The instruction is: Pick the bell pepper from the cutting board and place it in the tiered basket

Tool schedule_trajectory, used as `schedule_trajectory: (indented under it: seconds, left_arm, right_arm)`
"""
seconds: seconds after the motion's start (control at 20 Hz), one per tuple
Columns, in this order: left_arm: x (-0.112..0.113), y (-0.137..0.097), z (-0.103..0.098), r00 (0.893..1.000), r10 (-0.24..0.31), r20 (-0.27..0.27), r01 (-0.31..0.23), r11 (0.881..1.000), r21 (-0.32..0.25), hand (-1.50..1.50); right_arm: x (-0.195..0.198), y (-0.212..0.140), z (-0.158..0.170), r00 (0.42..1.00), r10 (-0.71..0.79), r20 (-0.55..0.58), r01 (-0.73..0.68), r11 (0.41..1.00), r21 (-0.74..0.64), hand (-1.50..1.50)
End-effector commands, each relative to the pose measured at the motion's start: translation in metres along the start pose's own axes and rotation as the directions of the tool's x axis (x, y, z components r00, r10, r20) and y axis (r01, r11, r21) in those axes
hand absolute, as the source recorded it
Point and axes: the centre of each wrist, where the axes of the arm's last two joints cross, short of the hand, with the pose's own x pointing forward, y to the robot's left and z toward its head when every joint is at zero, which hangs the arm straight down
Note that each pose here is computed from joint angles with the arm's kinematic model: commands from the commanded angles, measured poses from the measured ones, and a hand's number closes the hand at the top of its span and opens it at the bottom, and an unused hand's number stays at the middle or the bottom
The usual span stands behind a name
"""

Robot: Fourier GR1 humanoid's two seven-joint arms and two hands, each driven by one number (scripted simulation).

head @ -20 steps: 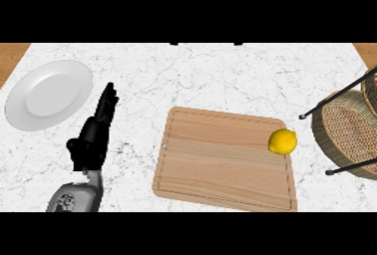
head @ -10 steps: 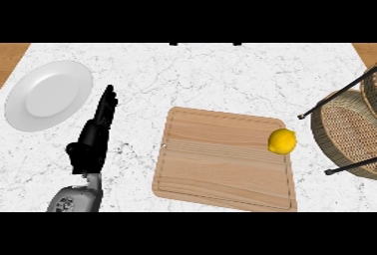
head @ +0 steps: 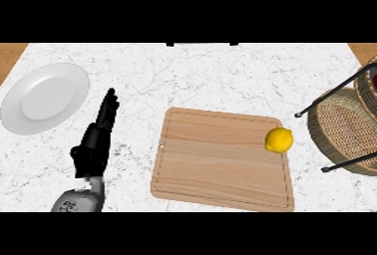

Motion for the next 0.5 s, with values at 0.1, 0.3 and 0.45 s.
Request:
schedule_trajectory:
  seconds: [0.1, 0.3, 0.45]
  left_arm:
    - [-0.005, 0.013, 0.005, 1.0, 0.0, -0.01, 0.001, 0.999, 0.036, 0.0]
    - [0.007, -0.004, -0.009, 1.0, 0.005, 0.006, -0.006, 1.0, 0.022, 0.0]
    - [-0.005, 0.007, -0.001, 1.0, 0.006, 0.011, -0.006, 1.0, 0.027, 0.0]
  right_arm:
    - [-0.068, -0.077, 0.013, 0.979, -0.202, -0.039, 0.201, 0.979, -0.03, -1.5]
    - [-0.106, -0.126, 0.042, 0.982, -0.187, -0.018, 0.186, 0.982, -0.038, -1.5]
    - [-0.144, -0.146, 0.052, 0.971, -0.239, -0.027, 0.239, 0.971, -0.012, -1.5]
